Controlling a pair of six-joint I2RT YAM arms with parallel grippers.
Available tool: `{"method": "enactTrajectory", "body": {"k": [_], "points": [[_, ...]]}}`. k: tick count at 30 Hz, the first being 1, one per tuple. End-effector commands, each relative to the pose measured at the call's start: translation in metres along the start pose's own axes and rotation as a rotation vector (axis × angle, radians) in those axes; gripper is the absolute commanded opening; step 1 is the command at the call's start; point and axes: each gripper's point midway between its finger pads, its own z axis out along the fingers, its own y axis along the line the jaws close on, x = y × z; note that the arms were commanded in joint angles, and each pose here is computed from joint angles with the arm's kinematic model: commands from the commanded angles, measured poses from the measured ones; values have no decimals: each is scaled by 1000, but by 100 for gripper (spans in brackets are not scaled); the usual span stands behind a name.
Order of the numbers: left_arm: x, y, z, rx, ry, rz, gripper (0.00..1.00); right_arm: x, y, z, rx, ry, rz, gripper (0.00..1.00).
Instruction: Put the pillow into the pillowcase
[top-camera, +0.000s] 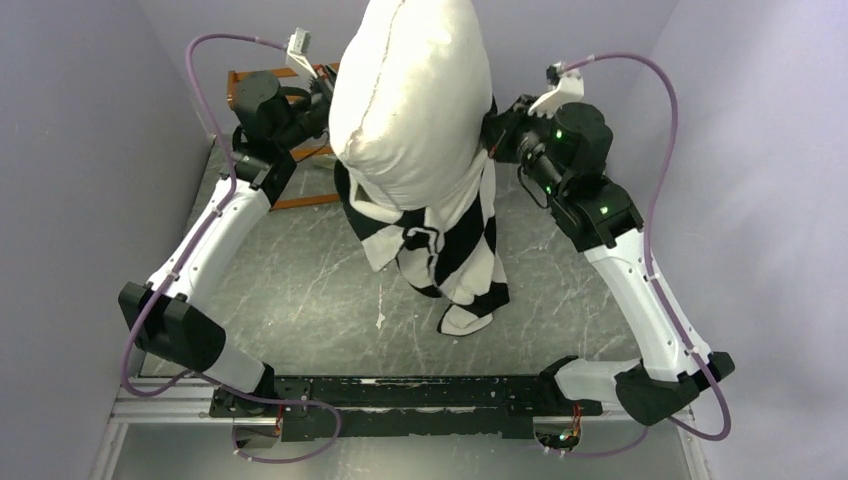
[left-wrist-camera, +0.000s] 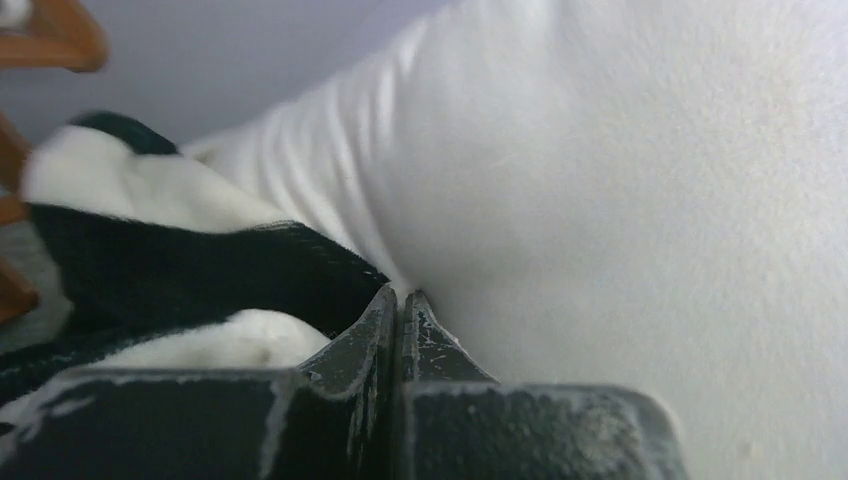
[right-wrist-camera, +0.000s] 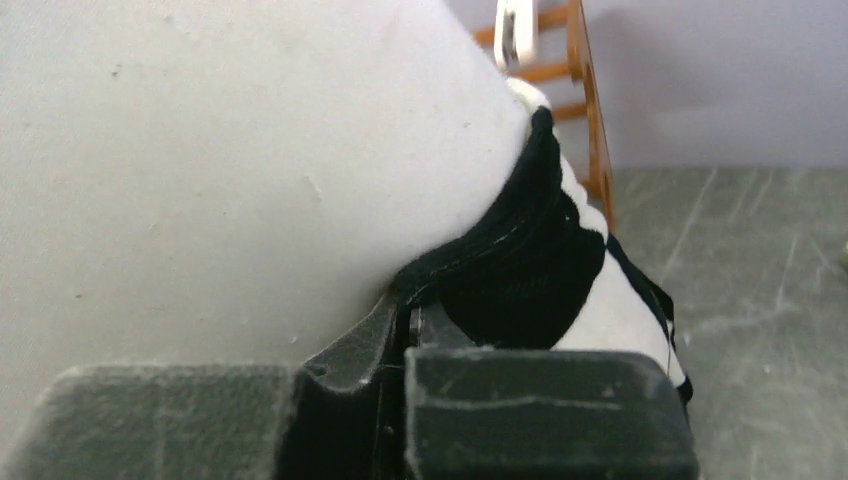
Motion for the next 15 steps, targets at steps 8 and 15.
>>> {"method": "enactTrajectory", "body": {"k": [8,15], "points": [[-45,-74,2,131,29,-37,5,6,105,-14,-296,-50,127,0],[20,-115,-17,182,59,-115,5,-108,46,3,-119,-151,157,0]]}}
